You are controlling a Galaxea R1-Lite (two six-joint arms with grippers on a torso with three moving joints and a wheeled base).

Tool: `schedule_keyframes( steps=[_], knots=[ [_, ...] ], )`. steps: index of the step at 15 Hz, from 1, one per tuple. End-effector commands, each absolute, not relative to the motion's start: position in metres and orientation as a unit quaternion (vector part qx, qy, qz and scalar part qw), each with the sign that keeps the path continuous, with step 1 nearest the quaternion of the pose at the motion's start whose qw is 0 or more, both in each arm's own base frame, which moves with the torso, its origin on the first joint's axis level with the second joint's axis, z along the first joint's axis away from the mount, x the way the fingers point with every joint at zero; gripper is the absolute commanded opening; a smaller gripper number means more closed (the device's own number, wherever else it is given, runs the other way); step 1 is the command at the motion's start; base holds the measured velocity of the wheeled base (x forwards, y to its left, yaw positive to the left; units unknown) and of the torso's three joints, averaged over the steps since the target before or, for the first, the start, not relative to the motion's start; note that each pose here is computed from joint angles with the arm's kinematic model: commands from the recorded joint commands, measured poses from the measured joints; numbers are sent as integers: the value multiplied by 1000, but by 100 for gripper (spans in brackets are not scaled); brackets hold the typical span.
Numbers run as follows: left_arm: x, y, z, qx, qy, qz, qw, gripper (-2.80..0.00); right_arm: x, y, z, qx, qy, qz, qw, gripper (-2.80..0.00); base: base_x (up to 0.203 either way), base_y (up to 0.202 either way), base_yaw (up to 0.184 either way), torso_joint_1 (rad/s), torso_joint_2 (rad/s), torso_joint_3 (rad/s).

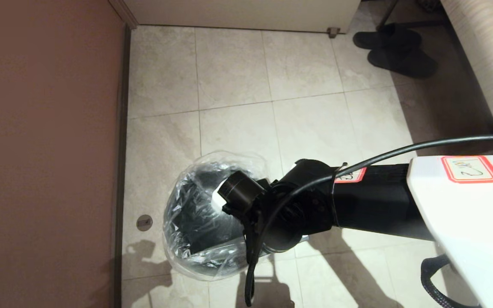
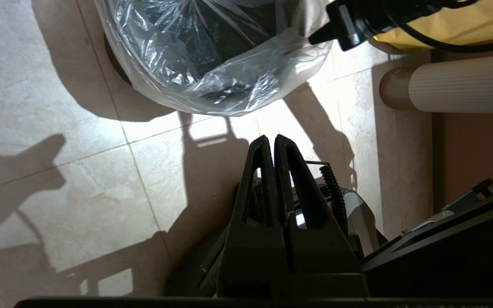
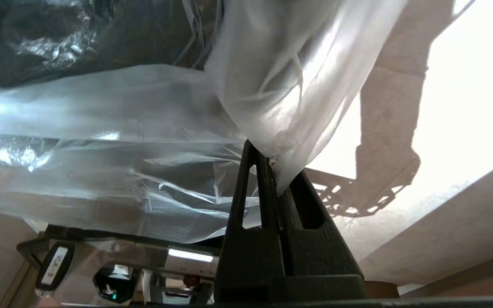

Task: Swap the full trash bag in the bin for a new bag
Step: Put the new garbage bag on the trash can

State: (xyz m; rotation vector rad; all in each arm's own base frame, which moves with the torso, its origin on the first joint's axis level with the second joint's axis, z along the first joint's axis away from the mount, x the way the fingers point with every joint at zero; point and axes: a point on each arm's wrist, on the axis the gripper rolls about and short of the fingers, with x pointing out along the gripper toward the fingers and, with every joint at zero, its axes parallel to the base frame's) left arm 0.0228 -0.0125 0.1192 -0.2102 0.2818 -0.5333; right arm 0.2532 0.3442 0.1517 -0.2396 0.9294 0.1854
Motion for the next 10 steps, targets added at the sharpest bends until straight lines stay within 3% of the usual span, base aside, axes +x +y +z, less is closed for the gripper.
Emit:
schedule_keyframes(
  steps=[1, 5, 10],
  knots=[
    [23, -13, 119, -104, 139, -263, 949, -280, 246, 340, 157, -118, 447, 90, 882, -280, 0, 0, 0, 0, 0, 0],
    [23, -13, 118, -104, 141, -263, 949, -280, 235, 336, 154, -133, 457, 93, 874, -280, 0, 0, 0, 0, 0, 0],
    [24, -13, 118, -105, 145, -263, 948, -280, 223, 352, 116, -176, 482, 97, 853, -280, 0, 0, 0, 0, 0, 0]
  ],
)
